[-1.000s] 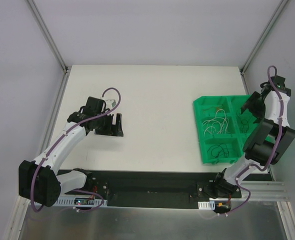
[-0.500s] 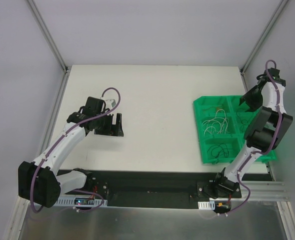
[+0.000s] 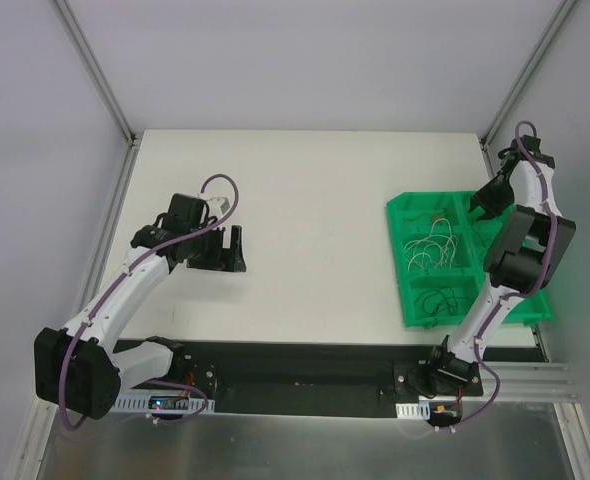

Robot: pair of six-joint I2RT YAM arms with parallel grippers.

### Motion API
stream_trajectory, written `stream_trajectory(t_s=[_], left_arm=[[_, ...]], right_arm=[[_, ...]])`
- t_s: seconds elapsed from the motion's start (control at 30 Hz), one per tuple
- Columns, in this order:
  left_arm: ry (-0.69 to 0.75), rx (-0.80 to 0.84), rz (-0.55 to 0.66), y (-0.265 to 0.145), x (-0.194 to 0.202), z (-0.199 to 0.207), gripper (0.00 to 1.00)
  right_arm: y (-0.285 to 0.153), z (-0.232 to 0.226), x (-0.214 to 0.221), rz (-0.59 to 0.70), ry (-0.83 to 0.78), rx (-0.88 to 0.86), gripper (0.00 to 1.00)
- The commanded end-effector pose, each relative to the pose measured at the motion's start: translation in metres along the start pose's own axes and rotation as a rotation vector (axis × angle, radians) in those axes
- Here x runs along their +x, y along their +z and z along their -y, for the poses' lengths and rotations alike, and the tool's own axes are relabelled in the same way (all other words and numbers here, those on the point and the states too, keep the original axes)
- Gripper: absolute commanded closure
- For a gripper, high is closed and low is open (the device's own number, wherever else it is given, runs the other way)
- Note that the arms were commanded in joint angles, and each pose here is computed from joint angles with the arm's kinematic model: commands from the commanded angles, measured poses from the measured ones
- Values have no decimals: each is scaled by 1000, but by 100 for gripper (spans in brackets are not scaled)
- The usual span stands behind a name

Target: Untangle the cables

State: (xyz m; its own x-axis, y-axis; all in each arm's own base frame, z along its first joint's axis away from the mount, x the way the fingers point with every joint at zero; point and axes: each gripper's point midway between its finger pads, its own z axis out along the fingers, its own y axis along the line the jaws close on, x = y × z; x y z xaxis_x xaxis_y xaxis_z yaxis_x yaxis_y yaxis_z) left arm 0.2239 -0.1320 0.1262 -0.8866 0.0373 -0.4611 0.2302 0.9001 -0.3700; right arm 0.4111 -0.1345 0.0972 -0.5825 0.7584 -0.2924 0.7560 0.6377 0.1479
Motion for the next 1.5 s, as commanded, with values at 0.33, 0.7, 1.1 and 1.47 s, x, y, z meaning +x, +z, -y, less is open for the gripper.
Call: stream_trajectory(t_s=[0.33, 0.7, 1.1, 1.47], left_arm=[[16, -14, 6, -2, -5, -5, 16], [18, -7, 10, 0, -8, -5, 16], [15, 9, 10, 1, -8, -3, 16], [5, 21, 13, 0, -11, 0, 16]], right_arm=[[-43, 0, -3, 76, 58, -34, 99], [-62, 37, 31, 134, 137, -116, 99], [-14, 74, 61, 7, 144, -34, 100], [6, 70, 51, -73, 44, 40, 96]])
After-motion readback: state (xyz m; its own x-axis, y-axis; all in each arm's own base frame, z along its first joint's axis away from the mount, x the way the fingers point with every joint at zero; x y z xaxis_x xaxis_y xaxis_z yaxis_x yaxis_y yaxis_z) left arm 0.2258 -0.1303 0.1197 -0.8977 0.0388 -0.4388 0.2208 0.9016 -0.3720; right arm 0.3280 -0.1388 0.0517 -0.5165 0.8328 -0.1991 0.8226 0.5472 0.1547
